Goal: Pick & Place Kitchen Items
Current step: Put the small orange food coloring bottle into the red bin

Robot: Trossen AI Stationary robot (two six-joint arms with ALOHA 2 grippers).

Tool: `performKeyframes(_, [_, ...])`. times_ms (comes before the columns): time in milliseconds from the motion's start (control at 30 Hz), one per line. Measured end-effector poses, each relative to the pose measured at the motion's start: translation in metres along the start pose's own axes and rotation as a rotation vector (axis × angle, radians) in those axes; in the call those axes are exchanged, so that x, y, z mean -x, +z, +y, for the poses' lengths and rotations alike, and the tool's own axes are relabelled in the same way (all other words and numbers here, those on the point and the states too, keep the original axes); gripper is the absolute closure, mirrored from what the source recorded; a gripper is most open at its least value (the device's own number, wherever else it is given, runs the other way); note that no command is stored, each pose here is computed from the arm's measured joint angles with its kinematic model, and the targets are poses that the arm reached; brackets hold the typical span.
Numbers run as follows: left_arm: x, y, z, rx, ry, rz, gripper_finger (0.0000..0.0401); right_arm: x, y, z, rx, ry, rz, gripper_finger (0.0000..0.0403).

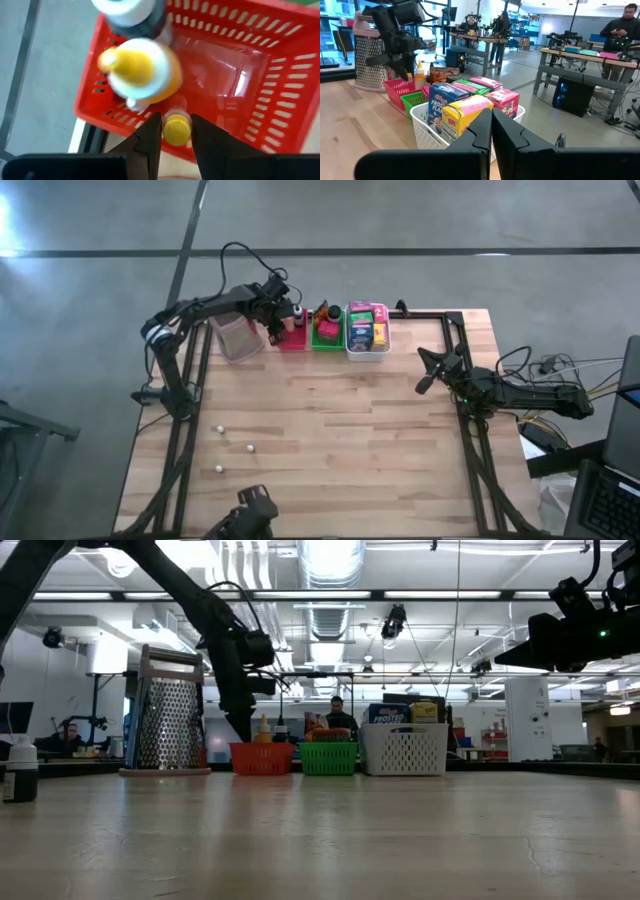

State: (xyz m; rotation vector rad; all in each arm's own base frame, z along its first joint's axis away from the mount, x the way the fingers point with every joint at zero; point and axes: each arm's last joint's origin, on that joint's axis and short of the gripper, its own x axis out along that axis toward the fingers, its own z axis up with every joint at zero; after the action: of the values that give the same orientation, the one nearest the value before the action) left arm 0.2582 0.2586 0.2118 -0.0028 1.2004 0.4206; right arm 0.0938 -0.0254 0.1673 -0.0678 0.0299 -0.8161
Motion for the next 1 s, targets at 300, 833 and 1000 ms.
performKeyframes(300, [-0.017,0.002,0.012,0.025,-0.042,0.015,0.0301,0.000,0.000,0.000,0.000,0.000,0.000,0.0394])
performKeyframes(833, [-0.016,0.006,0.015,0.040,-0.051,0.038,0.0301,0.000,0.000,0.000,0.000,0.000,0.000,0.0394])
performKeyframes(1000, [-0.016,0.006,0.015,0.040,-0.051,0.038,0.0300,0.000,0.000,0.000,0.000,0.000,0.000,0.0394])
